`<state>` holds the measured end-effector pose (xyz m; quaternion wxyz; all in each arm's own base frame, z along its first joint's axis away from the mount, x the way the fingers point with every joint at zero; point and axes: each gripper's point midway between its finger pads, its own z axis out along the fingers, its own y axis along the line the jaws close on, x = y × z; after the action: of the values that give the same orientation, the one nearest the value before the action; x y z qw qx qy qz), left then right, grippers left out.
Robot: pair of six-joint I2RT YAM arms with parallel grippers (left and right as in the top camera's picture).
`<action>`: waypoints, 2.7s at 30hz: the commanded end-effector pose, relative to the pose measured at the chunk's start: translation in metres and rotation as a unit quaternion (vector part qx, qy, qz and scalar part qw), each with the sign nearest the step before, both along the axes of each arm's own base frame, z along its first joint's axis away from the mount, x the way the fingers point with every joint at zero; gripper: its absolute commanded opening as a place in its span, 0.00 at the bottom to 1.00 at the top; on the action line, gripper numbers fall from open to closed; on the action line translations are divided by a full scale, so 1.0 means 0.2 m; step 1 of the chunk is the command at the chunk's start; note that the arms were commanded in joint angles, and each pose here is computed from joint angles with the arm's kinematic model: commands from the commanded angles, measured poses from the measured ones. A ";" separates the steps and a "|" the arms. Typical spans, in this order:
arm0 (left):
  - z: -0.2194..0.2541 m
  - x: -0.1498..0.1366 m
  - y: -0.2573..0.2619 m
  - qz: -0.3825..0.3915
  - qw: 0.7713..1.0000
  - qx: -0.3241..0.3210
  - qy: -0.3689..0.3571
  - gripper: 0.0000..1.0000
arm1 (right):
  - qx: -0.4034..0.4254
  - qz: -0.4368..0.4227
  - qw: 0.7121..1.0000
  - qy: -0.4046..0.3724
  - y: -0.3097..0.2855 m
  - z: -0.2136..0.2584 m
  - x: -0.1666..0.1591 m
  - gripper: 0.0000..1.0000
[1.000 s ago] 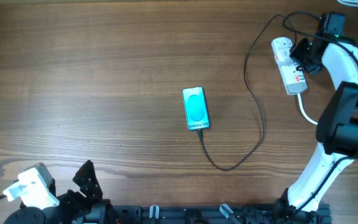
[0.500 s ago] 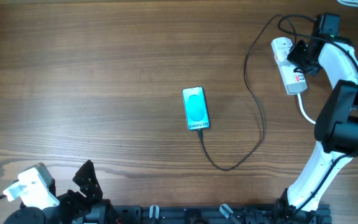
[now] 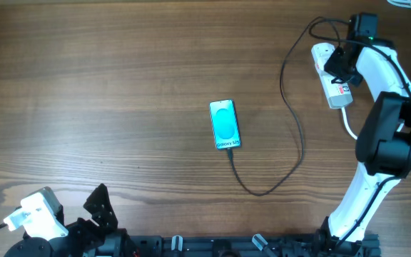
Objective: Plug charger to phone and switch on socket
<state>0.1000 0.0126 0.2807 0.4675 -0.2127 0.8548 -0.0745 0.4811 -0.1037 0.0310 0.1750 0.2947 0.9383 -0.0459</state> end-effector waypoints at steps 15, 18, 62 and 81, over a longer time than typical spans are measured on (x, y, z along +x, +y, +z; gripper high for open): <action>0.00 0.00 0.01 -0.001 1.000 0.008 0.000 1.00 | 0.044 0.010 0.998 -0.036 -0.03 0.05 0.07 0.04; 0.00 0.00 0.01 -0.001 1.000 0.008 0.000 1.00 | 0.043 0.010 0.998 -0.039 -0.04 0.05 0.08 0.05; 0.00 0.00 0.01 -0.001 1.000 0.008 0.000 1.00 | -0.055 0.014 0.992 -0.108 0.07 0.86 -0.17 0.04; 0.52 0.52 -0.15 -0.085 0.939 -0.009 -0.332 1.00 | 0.002 0.063 0.938 -0.341 0.34 1.86 -0.95 0.04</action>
<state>0.1740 -0.0142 0.4237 0.7295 -0.1126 0.6473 -0.1904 0.2964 -0.0443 0.4010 0.4870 0.2435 0.8374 0.0485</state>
